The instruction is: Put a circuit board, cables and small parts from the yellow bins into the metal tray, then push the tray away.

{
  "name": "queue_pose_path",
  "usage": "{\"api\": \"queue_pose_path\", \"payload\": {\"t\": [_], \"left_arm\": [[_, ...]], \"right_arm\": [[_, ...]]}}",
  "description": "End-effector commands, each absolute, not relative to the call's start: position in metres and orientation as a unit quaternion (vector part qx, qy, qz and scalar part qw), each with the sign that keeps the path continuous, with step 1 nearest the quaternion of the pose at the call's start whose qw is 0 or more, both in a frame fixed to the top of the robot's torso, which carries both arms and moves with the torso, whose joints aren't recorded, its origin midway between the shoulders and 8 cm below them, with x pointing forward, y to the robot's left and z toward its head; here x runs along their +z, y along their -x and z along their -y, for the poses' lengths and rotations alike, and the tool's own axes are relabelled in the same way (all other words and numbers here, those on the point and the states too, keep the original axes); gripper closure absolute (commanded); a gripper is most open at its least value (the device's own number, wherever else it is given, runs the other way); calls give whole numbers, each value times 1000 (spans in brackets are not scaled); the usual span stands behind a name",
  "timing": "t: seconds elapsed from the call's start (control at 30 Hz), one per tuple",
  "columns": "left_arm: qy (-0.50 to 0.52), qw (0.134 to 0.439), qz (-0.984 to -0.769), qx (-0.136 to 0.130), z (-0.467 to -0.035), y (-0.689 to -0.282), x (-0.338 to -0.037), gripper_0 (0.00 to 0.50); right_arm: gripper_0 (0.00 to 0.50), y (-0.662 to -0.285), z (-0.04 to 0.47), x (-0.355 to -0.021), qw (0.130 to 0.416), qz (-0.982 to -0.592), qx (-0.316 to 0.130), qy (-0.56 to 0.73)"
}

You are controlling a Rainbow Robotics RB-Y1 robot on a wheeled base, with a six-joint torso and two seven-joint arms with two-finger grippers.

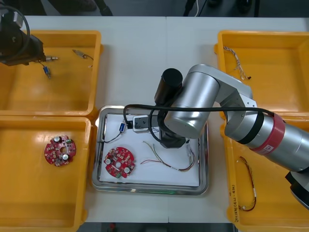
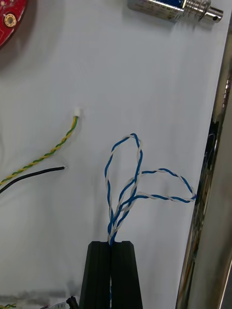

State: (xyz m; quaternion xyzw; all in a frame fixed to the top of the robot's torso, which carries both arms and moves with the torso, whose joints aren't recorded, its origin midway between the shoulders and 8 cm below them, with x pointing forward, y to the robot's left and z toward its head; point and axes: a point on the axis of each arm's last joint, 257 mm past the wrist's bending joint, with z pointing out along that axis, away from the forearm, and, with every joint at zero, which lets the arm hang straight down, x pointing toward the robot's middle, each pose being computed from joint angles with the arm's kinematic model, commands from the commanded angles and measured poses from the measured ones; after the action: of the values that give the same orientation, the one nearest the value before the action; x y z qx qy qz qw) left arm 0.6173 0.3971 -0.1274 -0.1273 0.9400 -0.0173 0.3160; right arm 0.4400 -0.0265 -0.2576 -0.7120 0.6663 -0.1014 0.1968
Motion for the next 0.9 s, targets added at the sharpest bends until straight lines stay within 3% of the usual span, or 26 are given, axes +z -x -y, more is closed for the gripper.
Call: {"api": "queue_pose_path", "payload": {"t": [0.03, 0.53, 0.57, 0.6, 0.67, 0.73, 0.77, 0.9], "left_arm": [[87, 341, -936, -10, -376, -637, -112, 0], [81, 363, -928, -8, -370, -658, -145, 0], [82, 364, -928, -8, -371, -659, -148, 0], [82, 366, -927, -9, -370, -661, -149, 0], [83, 371, -925, -9, -372, -663, -149, 0], [82, 374, -924, -5, -374, -664, -152, 0], [82, 375, -923, -2, -377, -665, -155, 0], [84, 386, -919, 0, -383, -669, -160, 0]], "right_arm": [[500, -442, 38, -266, 194, -655, -113, 721], [500, -447, 50, -266, 191, -662, -120, 715], [477, -447, 49, -265, 193, -662, -119, 714], [362, -447, 47, -265, 195, -663, -118, 713], [190, -447, 45, -265, 197, -664, -117, 712], [130, -447, 45, -265, 197, -666, -117, 710], [7, -447, 44, -264, 198, -667, -116, 709], [0, -448, 43, -261, 204, -665, -120, 709]]}}
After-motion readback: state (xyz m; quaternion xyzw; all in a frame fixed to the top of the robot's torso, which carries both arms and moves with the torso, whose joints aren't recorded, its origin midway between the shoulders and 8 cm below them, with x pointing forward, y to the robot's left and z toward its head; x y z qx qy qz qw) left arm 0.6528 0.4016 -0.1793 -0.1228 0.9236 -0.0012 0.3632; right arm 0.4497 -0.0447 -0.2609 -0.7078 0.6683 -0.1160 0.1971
